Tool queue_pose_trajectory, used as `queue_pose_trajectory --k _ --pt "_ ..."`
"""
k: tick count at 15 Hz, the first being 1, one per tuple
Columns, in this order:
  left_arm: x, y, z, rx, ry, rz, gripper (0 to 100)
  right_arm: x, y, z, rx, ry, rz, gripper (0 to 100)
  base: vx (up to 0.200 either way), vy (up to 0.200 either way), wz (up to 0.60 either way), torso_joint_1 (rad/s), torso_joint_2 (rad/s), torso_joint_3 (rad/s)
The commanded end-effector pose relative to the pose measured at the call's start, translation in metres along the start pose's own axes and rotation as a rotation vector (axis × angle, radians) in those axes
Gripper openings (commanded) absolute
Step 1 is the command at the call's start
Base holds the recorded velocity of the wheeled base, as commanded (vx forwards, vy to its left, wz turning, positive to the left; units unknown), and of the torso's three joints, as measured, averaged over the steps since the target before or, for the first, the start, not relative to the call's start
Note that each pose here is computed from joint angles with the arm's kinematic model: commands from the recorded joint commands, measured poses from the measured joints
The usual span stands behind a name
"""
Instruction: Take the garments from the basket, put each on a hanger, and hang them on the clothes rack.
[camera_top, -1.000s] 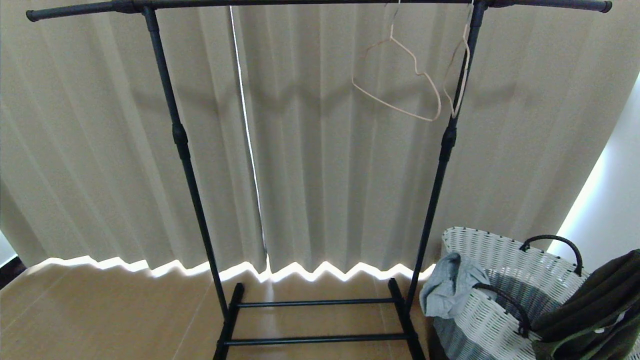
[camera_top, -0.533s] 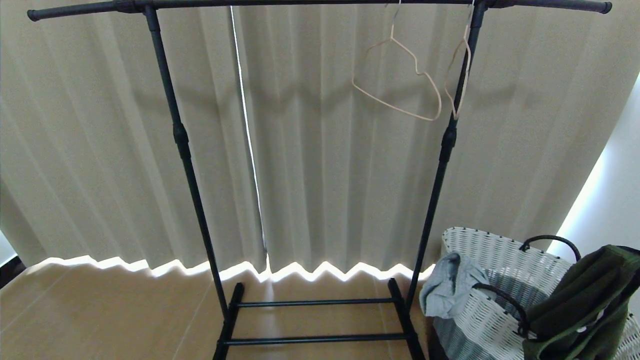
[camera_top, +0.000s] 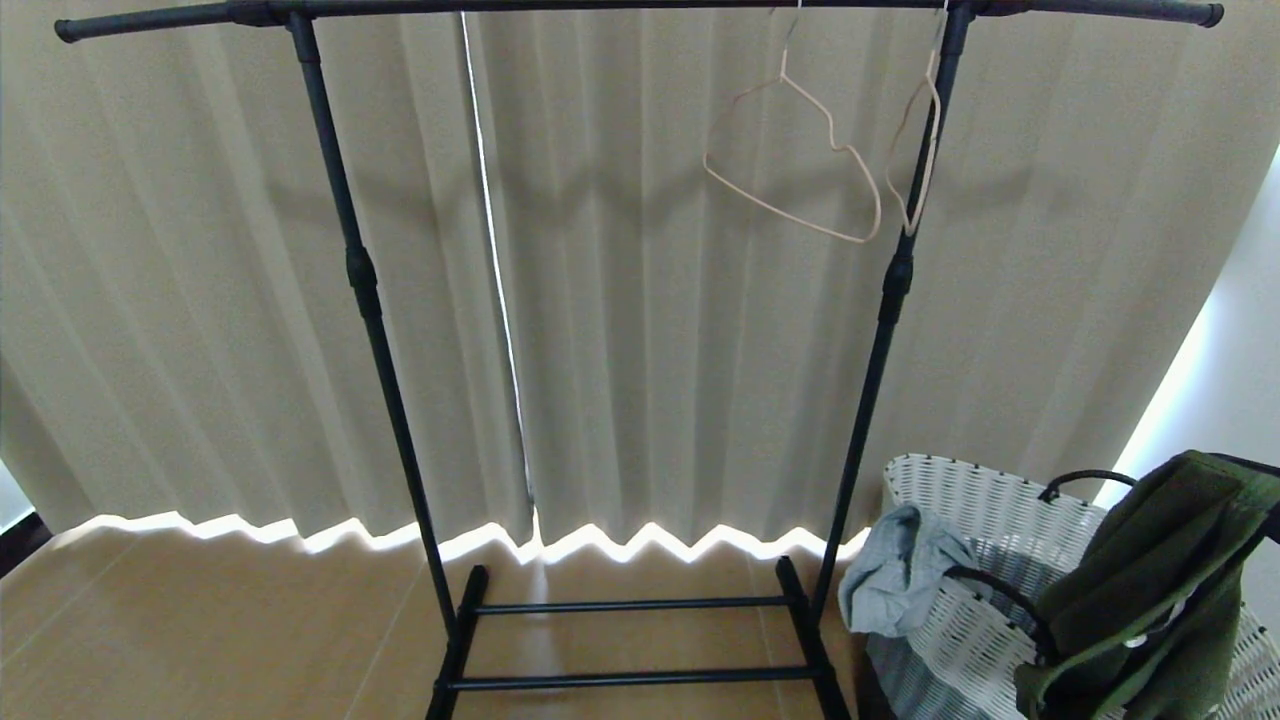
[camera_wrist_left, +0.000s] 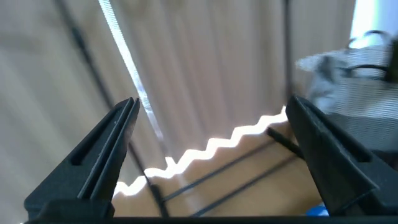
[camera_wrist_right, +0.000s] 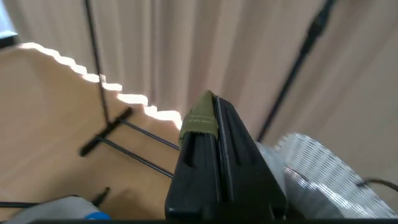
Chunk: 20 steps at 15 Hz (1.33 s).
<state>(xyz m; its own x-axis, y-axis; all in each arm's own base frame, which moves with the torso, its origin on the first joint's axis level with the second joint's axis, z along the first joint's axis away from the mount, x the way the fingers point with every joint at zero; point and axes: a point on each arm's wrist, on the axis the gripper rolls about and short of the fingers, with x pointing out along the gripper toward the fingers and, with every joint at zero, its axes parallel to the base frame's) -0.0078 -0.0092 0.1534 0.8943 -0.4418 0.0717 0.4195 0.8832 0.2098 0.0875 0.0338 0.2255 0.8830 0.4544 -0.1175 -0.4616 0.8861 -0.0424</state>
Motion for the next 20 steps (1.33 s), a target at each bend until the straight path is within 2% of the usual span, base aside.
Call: queue_pose_trajectory --k 1,3,5,6,8,9,10,11,14,16,17,19,20 --pt "0.059 0.024 0.026 -0.095 0.09 -0.193 100 0.012 0.005 0.012 0.008 -0.003 0.068 0 0.0 0.0 0.0 0.0 0.0 0.0" --pt "0.09 0.025 0.034 -0.17 0.083 -0.298 100 0.025 0.006 0.019 0.022 0.014 0.086 0 0.0 0.0 0.0 0.0 0.0 0.0" --pt "0.128 0.016 0.037 -0.19 0.131 -0.392 100 0.037 0.005 0.023 0.031 0.032 0.088 0 0.0 0.0 0.0 0.0 0.0 0.0" --pt "0.145 0.004 0.035 -0.189 0.159 -0.429 100 0.041 0.005 0.024 0.05 0.038 0.089 0 0.0 0.0 0.0 0.0 0.0 0.0" --pt "0.168 -0.024 0.031 -0.172 0.193 -0.477 100 0.045 0.008 0.03 0.103 -0.017 0.122 0 0.0 0.0 0.0 0.0 0.0 0.0" --pt "0.181 -0.045 0.029 -0.16 0.214 -0.503 100 0.048 0.011 0.033 0.127 -0.044 0.146 0 0.0 0.0 0.0 0.0 0.0 0.0" --pt "0.193 -0.064 0.032 -0.157 0.218 -0.519 100 0.05 0.012 0.035 0.13 -0.054 0.16 0 0.0 0.0 0.0 0.0 0.0 0.0" --pt "0.197 -0.072 0.034 -0.159 0.221 -0.53 100 0.05 0.013 0.035 0.129 -0.055 0.164 0 0.0 0.0 0.0 0.0 0.0 0.0" --pt "0.233 -0.131 0.039 -0.154 0.248 -0.63 100 0.05 0.017 0.041 0.126 -0.076 0.203 0 0.0 0.0 0.0 0.0 0.0 0.0" --pt "0.255 -0.156 0.033 -0.158 0.269 -0.63 100 0.047 0.017 0.046 0.125 -0.096 0.224 0 0.0 0.0 0.0 0.0 0.0 0.0" --pt "0.268 -0.176 0.028 -0.154 0.284 -0.613 100 0.043 0.017 0.048 0.124 -0.11 0.224 0 0.0 0.0 0.0 0.0 0.0 0.0" --pt "0.282 -0.203 0.021 -0.148 0.3 -0.583 100 0.04 0.017 0.049 0.123 -0.121 0.224 0 0.0 0.0 0.0 0.0 0.0 0.0" --pt "0.282 -0.204 0.02 -0.147 0.301 -0.583 100 0.039 0.017 0.049 0.123 -0.122 0.224 0 0.0 0.0 0.0 0.0 0.0 0.0"
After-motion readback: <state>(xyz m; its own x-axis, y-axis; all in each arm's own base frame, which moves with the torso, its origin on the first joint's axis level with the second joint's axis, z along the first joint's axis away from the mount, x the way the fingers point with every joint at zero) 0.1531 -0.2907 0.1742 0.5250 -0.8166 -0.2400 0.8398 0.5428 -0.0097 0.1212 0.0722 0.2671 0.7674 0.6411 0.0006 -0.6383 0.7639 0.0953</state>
